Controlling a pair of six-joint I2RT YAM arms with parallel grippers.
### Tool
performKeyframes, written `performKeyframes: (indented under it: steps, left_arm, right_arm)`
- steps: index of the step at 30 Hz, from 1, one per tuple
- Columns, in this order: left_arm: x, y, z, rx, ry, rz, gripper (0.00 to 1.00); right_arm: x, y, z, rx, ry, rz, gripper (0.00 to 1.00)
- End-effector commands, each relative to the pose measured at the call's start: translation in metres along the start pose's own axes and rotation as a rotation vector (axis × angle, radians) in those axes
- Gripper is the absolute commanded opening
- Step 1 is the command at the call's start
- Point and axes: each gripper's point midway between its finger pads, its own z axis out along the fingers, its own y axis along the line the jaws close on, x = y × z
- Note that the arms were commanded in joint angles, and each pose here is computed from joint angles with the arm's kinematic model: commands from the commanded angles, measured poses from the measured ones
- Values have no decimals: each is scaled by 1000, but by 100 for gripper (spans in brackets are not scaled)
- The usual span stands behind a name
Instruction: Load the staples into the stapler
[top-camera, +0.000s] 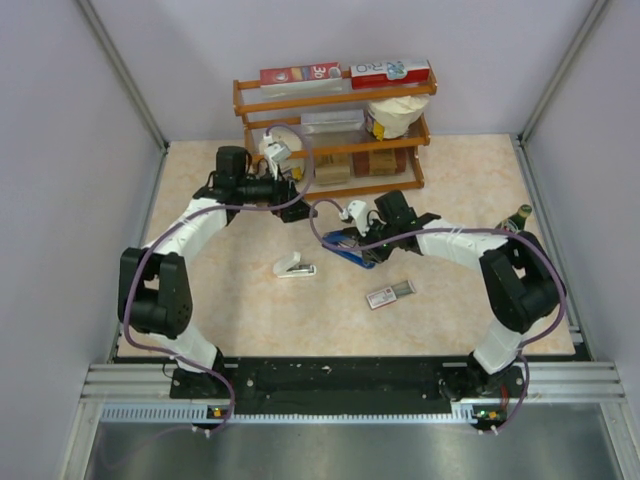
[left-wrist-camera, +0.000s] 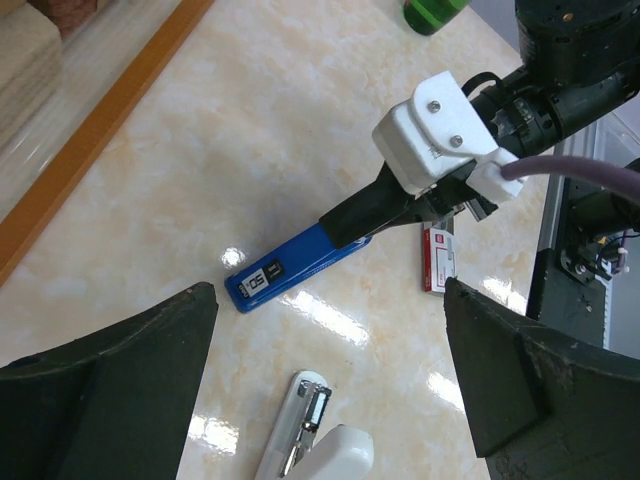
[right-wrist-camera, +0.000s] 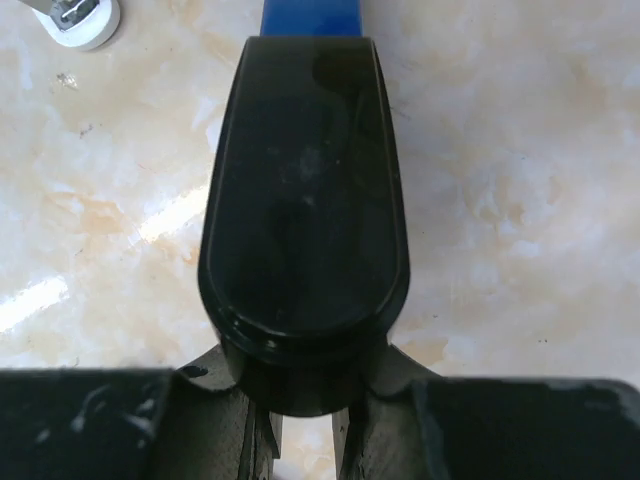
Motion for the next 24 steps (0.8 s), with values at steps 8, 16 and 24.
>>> performKeyframes:
  steps: [8,16,24]
  left_arm:
    - [-4,-11,-28,-23,-7,71,99]
    - [-3,-17,-52,-52,-12,93,99]
    - [3,-22,-67,-73,-12,107,99]
  right_arm:
    - [-15,-2,-16,-16,-93,-28,9]
    - [-25,-1,-34,-17,-145,-51,20]
    - [-23,0,-40,-28,-147,-76,33]
